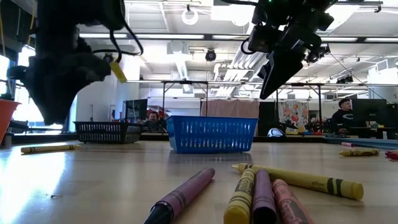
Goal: Sort crayons
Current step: Put the yellow crayon into the blue basket
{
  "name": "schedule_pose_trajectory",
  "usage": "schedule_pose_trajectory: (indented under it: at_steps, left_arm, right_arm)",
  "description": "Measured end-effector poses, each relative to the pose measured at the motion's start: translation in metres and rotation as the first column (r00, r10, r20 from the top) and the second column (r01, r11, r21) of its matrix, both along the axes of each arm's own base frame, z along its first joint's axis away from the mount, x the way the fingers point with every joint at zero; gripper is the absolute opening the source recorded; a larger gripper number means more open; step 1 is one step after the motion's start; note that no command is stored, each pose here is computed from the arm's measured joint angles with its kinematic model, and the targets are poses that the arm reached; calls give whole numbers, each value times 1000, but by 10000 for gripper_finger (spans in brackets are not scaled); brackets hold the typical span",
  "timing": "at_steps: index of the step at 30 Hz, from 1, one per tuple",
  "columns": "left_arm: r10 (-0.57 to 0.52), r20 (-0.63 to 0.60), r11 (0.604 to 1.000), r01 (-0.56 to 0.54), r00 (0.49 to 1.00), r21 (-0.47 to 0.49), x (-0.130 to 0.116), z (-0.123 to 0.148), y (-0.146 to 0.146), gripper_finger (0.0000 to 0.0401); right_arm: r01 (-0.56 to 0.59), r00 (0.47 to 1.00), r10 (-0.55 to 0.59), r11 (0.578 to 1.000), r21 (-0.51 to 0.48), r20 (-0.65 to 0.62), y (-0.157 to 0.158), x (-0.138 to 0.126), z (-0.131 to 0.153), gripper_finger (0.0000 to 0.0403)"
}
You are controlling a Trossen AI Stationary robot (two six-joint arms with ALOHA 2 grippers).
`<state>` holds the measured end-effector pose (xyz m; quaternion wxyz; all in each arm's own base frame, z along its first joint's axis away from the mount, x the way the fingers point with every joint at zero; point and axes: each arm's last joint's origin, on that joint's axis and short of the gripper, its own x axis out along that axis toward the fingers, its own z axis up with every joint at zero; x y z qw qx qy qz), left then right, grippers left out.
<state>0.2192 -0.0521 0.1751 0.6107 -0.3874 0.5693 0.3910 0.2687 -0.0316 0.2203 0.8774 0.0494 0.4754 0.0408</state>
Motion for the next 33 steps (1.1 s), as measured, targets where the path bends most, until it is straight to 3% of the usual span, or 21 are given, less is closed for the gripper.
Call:
schedule_pose_trajectory:
  at_steps: [20,23,27,33]
  left_arm:
    - [95,5,994,-95,995,-48,-21,-43,6,89]
    - [115,2,992,-115,993,-49,-21,-44,6,71]
    - [148,20,988,-147,989,-51,-20,-44,6,13]
    - [173,103,985,-174,980,1,-7,-33,8,4]
  right_arm:
    - [32,999,-32,997,69,2,1,1,1,107]
    - [33,999,-33,997,73,2,1,1,1,107]
    - [31,999,-32,997,73,2,1,1,1,107]
    - [15,1000,-15,996,91,-8,2,0,0,107]
